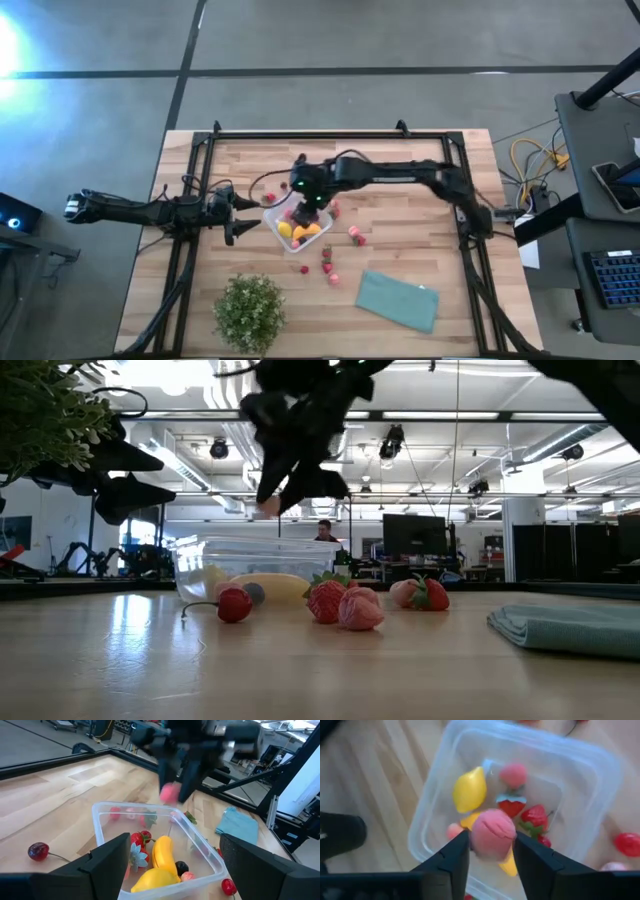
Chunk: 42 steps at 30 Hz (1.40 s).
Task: Pick and placing Produce into tupperware
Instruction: Put the pink peach into the transparent bin, then put the red cherry into the transparent bin
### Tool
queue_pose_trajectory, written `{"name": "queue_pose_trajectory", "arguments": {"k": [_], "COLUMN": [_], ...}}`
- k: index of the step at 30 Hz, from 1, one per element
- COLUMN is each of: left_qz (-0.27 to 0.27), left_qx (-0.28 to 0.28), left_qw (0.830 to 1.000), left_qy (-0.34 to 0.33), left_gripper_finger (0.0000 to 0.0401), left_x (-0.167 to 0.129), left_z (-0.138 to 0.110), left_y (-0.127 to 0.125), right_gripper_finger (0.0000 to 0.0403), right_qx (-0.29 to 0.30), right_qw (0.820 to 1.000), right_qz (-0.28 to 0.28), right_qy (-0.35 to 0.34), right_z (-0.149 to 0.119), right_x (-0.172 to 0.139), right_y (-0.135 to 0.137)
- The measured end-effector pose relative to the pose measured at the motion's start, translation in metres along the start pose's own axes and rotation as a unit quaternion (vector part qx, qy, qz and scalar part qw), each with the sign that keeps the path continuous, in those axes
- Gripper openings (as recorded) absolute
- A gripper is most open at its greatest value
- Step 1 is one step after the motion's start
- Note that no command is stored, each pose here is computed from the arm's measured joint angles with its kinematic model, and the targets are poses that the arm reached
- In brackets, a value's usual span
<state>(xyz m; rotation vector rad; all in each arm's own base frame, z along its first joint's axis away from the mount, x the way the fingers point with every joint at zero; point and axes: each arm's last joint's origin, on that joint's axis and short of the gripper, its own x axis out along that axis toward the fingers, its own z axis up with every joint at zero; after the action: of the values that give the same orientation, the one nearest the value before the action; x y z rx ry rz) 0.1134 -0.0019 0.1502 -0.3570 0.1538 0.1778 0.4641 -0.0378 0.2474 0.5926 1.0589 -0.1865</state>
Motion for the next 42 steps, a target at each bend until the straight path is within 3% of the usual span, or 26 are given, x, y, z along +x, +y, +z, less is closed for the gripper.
{"name": "queue_pose_trajectory", "arguments": {"k": [5, 10, 14, 17, 21, 24, 30, 36, 42], "left_qz": [0.0, 0.0, 0.0, 0.0, 0.0, 0.0, 0.0, -0.001, 0.0], "left_qx": [0.0, 0.0, 0.0, 0.0, 0.0, 0.0, 0.0, 0.0, 0.0], "left_qw": [1.0, 1.0, 1.0, 1.0, 1.0, 1.0, 1.0, 1.0, 1.0], "left_qy": [-0.001, -0.001, -0.001, -0.001, -0.001, -0.001, 0.0, -0.001, 0.0], "left_gripper_finger": [0.0293, 0.0293, 0.0293, 0.0293, 0.0293, 0.0293, 0.0293, 0.0293, 0.0293], "left_x": [0.0, 0.0, 0.0, 0.0, 0.0, 0.0, 0.0, 0.0, 0.0], "left_z": [0.0, 0.0, 0.0, 0.0, 0.0, 0.0, 0.0, 0.0, 0.0], "left_y": [0.0, 0.0, 0.0, 0.0, 0.0, 0.0, 0.0, 0.0, 0.0], "right_gripper_finger": [0.0192, 0.0241, 0.0259, 0.0257, 0.0244, 0.0233, 0.0225, 0.0224, 0.0224], "right_qx": [-0.022, -0.055, -0.06, -0.083, -0.178, -0.233, -0.25, -0.273, -0.273], "right_qw": [0.997, 0.985, 0.98, 0.977, 0.966, 0.952, 0.942, 0.939, 0.951], "right_qz": [-0.064, -0.153, -0.182, -0.188, -0.169, -0.165, -0.138, -0.127, -0.122], "right_qy": [0.049, 0.05, 0.046, 0.052, 0.082, 0.115, 0.179, 0.167, 0.074], "right_z": [0.007, 0.016, 0.027, 0.036, 0.04, 0.036, 0.019, 0.01, 0.004], "right_x": [0.024, 0.007, -0.012, -0.029, -0.038, -0.03, -0.003, 0.006, -0.017], "right_y": [0.004, 0.0, -0.021, -0.042, -0.061, -0.067, -0.082, -0.092, -0.104]}}
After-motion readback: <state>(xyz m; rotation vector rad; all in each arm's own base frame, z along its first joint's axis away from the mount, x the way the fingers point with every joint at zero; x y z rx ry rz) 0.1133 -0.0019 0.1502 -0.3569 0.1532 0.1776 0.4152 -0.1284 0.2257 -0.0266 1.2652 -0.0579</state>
